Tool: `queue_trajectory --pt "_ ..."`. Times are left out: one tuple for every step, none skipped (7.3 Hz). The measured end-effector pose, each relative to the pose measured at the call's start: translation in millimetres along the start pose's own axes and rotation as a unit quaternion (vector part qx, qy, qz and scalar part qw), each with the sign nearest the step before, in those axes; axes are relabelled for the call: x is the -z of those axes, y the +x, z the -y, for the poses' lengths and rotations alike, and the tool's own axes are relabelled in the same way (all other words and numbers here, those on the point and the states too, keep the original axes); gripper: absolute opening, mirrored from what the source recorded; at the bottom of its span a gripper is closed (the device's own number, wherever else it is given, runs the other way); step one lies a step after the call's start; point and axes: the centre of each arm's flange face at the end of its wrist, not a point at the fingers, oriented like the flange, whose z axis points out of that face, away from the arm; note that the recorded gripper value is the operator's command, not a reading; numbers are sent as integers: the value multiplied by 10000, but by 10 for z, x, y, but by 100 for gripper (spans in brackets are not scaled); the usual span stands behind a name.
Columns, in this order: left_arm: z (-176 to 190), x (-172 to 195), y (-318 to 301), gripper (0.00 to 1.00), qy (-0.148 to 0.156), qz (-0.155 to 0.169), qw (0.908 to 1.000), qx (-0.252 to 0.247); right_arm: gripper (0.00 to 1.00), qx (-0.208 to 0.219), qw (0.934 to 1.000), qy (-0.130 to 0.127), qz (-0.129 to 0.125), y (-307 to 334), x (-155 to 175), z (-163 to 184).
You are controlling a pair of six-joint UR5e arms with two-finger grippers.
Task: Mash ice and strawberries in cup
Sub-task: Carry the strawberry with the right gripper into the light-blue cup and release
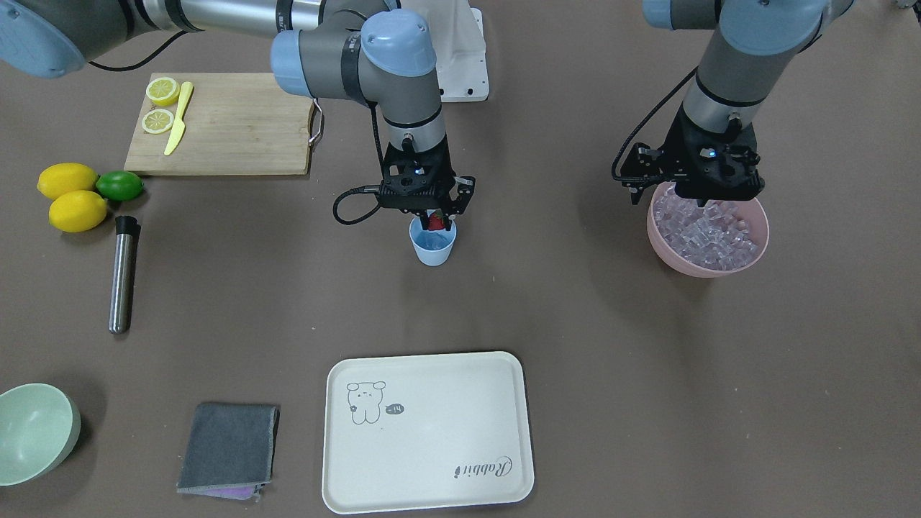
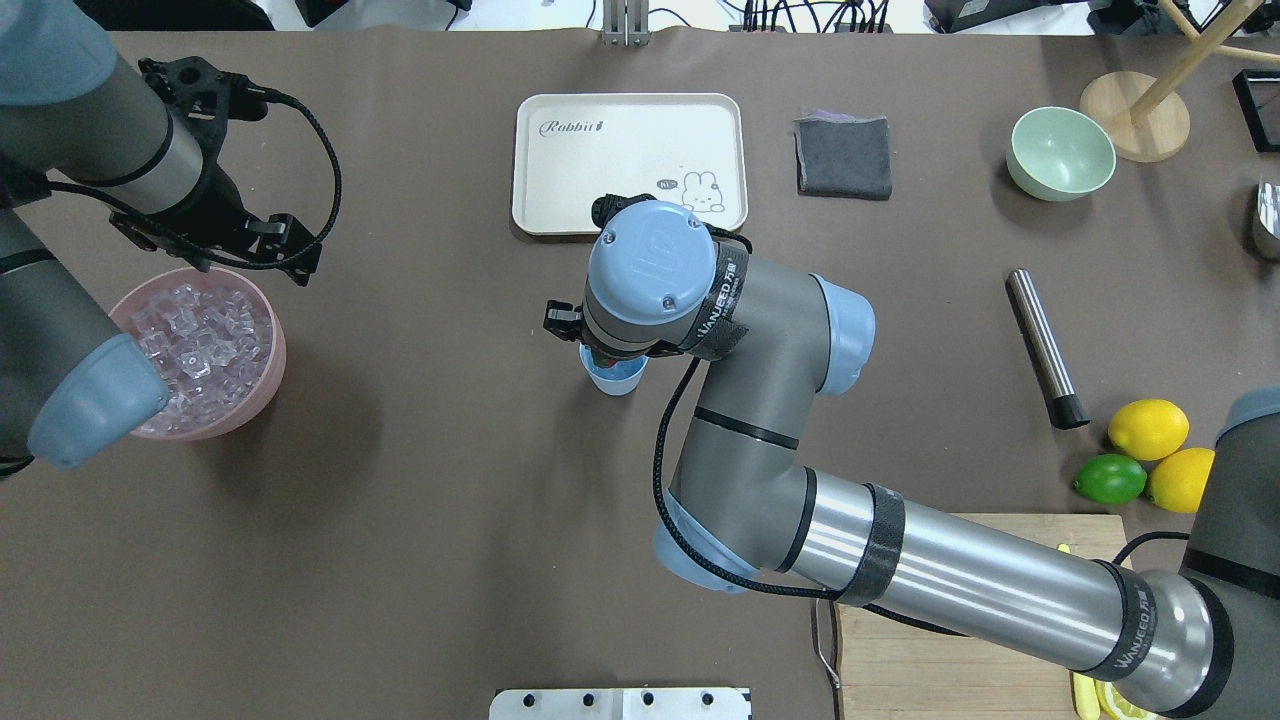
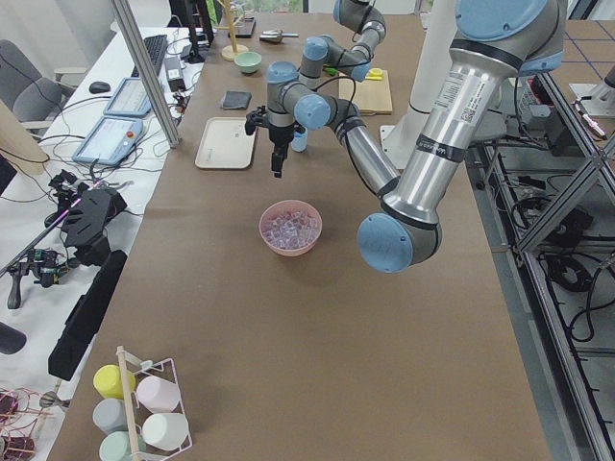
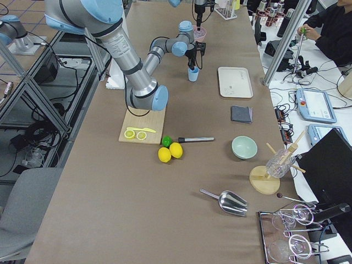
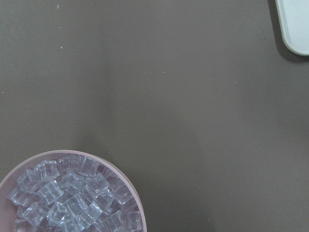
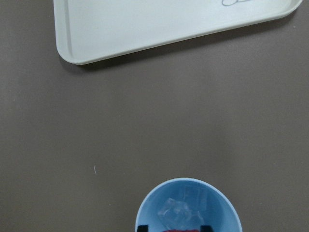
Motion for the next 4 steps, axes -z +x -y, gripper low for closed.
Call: queue_trajectory --pt "5 0 2 97 1 0 10000 1 100 -12 10000 26 14 -12 21 29" --pt "7 6 0 97 8 -1 10000 2 100 -28 10000 56 29 -4 69 94" --pt "8 19 -11 97 21 0 10000 10 100 -71 10000 43 32 34 149 187" --pt "16 43 -32 97 45 0 10000 27 100 -128 9999 -35 -12 114 271 293"
